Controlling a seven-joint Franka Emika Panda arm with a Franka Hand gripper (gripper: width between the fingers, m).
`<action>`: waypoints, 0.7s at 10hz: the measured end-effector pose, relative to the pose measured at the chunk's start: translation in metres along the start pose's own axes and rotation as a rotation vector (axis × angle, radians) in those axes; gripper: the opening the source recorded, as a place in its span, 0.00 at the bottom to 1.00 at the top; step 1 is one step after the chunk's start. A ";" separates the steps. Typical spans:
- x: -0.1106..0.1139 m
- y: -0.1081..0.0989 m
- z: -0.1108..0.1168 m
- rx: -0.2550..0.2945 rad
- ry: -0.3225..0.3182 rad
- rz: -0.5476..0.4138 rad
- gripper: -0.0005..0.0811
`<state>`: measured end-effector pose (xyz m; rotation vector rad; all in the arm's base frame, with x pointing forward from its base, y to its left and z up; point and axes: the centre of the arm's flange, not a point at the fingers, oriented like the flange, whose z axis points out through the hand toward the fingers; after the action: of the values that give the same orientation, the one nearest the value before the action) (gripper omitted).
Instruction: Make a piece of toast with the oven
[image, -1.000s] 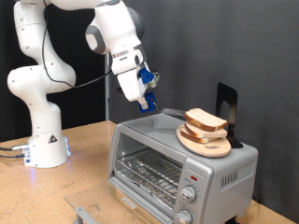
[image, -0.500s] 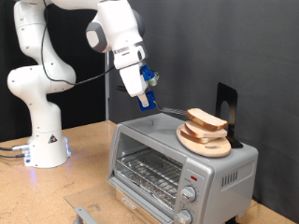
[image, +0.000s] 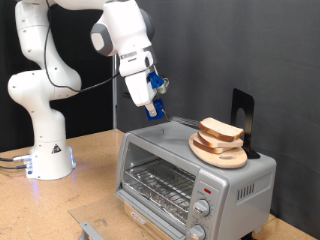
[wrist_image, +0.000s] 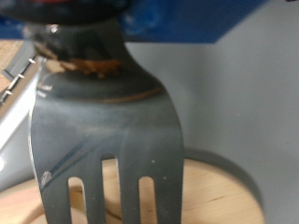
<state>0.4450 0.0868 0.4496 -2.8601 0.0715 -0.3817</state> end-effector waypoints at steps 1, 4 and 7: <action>0.004 0.003 0.000 -0.001 -0.002 0.009 0.53; 0.012 0.009 0.011 -0.023 -0.057 0.024 0.53; 0.026 0.010 0.027 -0.050 -0.087 0.049 0.53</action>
<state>0.4776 0.0812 0.4280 -2.9137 0.1360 -0.2496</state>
